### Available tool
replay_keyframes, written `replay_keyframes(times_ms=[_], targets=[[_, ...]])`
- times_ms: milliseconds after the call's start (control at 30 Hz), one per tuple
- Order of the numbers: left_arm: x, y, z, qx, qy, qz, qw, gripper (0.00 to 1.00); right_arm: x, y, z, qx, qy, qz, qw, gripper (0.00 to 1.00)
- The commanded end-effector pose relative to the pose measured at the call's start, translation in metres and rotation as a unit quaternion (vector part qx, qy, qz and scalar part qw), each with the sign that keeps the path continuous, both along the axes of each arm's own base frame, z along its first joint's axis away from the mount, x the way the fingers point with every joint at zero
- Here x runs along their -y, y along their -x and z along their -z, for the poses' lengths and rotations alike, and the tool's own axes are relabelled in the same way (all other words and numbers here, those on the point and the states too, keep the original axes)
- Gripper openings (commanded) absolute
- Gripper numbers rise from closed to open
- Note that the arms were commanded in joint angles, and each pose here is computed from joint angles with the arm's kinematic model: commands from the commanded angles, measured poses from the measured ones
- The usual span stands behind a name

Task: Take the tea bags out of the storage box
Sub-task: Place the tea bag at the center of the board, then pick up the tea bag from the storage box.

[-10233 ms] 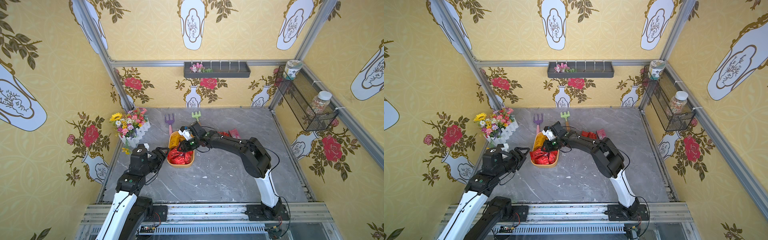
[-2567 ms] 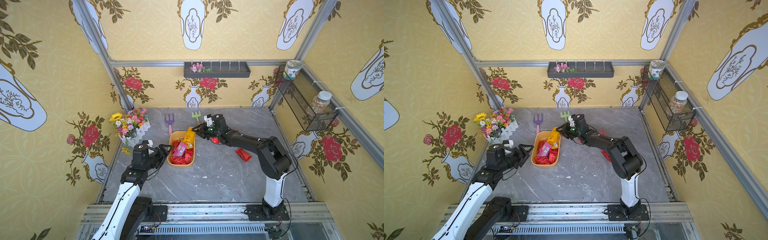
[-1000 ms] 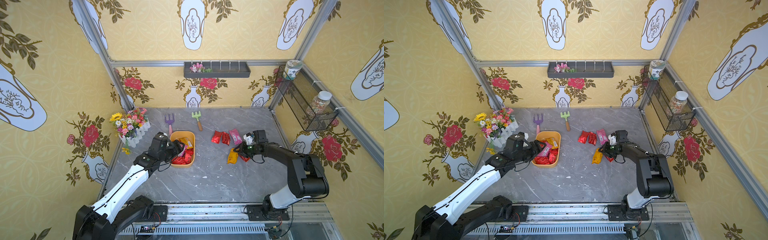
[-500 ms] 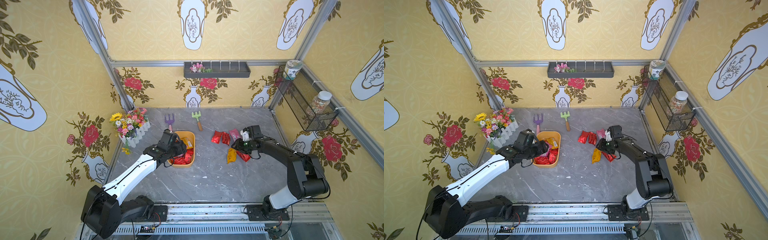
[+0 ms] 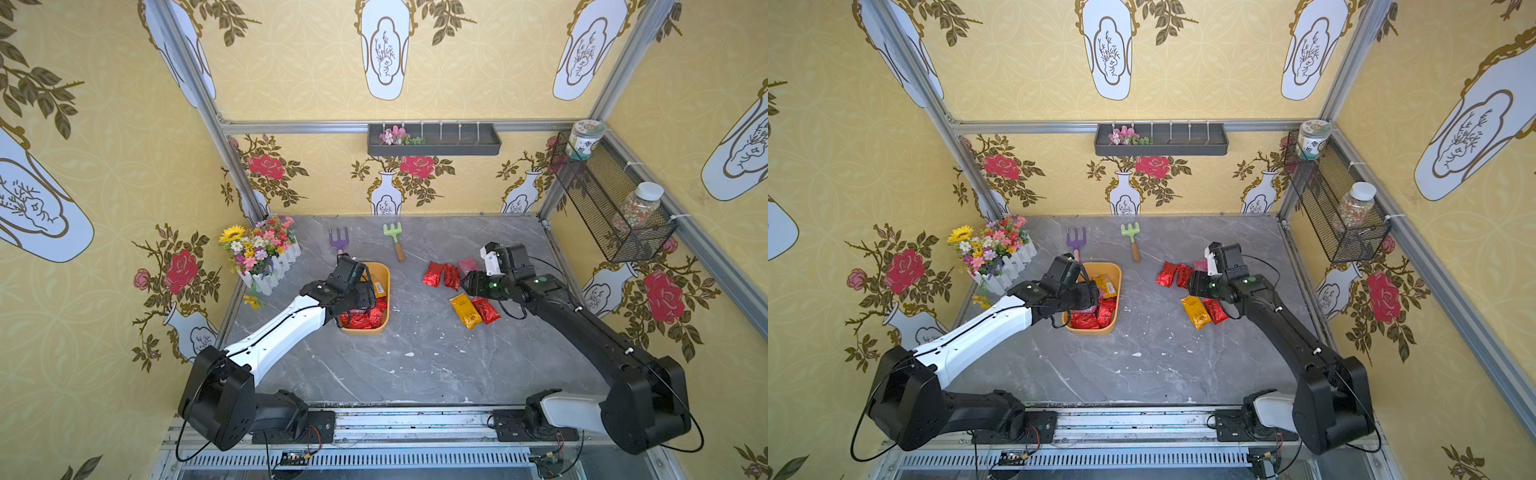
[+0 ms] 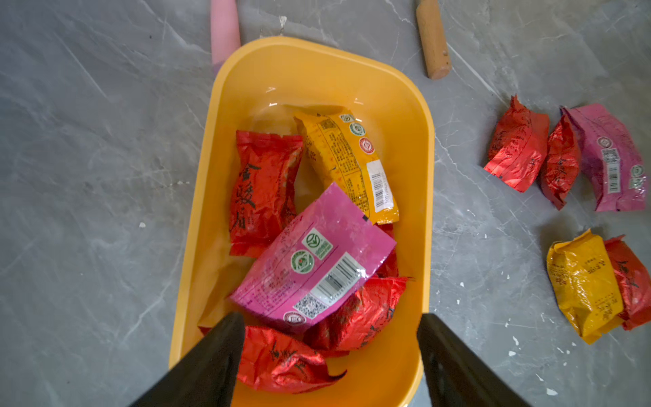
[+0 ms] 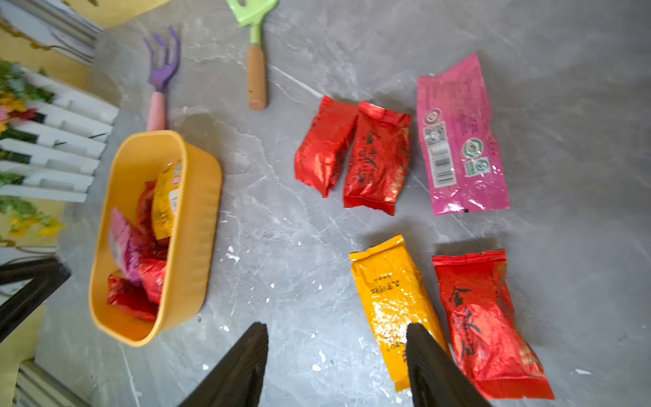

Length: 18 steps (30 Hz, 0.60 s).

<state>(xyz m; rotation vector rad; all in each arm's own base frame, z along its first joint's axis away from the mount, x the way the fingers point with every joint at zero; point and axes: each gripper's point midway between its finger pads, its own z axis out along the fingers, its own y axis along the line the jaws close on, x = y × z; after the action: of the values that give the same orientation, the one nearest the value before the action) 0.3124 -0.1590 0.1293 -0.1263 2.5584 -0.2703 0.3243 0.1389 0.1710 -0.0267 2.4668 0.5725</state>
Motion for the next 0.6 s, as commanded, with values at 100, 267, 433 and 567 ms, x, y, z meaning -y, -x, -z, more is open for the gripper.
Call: replay_keyframes(times_ms=[100, 267, 433, 567], targets=[[0.001, -0.005, 0.014, -0.014, -0.043, 0.04, 0.998, 0.84, -0.04, 0.042, -0.027, 0.033, -0.001, -0.095, 0.995, 0.69], [0.006, -0.006, 0.028, -0.035, -0.055, 0.06, 0.996, 0.85, -0.082, 0.081, -0.028, 0.03, -0.017, -0.173, 0.984, 0.67], [0.008, -0.009, 0.034, -0.044, -0.061, 0.066, 0.995, 0.85, -0.112, 0.106, -0.016, 0.016, -0.037, -0.205, 0.978, 0.66], [0.006, -0.011, 0.037, -0.051, -0.074, 0.071, 0.993, 0.85, -0.129, 0.113, -0.003, 0.005, -0.041, -0.213, 0.976, 0.65]])
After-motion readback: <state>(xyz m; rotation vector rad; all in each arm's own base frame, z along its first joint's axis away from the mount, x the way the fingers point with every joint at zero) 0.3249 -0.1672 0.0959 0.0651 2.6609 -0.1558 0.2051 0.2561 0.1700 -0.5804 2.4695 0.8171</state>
